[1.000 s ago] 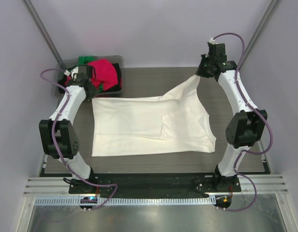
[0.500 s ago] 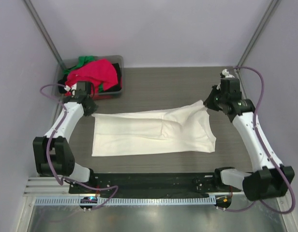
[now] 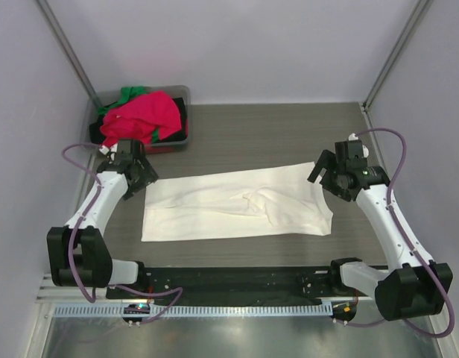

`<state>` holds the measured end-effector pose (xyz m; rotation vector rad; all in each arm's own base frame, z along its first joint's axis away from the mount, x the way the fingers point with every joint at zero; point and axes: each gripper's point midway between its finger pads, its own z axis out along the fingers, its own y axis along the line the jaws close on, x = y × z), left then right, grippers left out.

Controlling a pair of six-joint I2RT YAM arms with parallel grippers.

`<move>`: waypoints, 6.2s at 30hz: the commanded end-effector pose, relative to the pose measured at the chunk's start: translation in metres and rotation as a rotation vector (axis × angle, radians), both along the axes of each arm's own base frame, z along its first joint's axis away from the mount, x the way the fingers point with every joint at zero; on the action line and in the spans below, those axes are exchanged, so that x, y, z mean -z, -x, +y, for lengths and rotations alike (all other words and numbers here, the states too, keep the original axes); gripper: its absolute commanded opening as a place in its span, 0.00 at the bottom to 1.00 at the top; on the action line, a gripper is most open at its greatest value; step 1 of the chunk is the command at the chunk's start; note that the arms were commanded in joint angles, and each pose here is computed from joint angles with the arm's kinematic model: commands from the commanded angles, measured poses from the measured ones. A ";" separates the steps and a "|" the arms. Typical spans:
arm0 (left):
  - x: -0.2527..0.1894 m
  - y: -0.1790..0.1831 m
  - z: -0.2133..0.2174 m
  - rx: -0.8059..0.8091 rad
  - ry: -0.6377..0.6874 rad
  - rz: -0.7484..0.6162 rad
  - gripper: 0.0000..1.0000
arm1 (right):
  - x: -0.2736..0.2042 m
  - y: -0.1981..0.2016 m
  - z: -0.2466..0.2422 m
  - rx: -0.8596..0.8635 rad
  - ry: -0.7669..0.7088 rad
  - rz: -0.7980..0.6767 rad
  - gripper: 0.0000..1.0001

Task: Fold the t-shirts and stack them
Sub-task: Fold the tshirt

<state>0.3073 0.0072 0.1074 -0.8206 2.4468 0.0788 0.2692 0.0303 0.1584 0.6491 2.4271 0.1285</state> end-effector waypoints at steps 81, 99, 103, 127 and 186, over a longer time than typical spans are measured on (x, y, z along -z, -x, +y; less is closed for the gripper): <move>0.020 0.121 -0.251 0.612 0.296 0.092 0.71 | 0.035 0.086 0.080 -0.065 -0.206 0.139 0.84; 0.082 0.172 -0.260 0.553 0.475 0.204 0.61 | 0.129 0.182 0.128 -0.225 -0.306 0.360 0.57; 0.087 0.176 -0.260 0.539 0.479 0.219 0.58 | 0.136 0.182 0.126 -0.220 -0.290 0.364 0.45; 0.065 0.200 -0.284 0.518 0.537 0.223 0.00 | 0.113 0.178 0.118 -0.215 -0.270 0.308 0.01; 0.015 -0.113 -0.294 0.547 0.317 0.166 0.03 | 0.062 -0.120 0.064 -0.128 0.031 0.160 0.01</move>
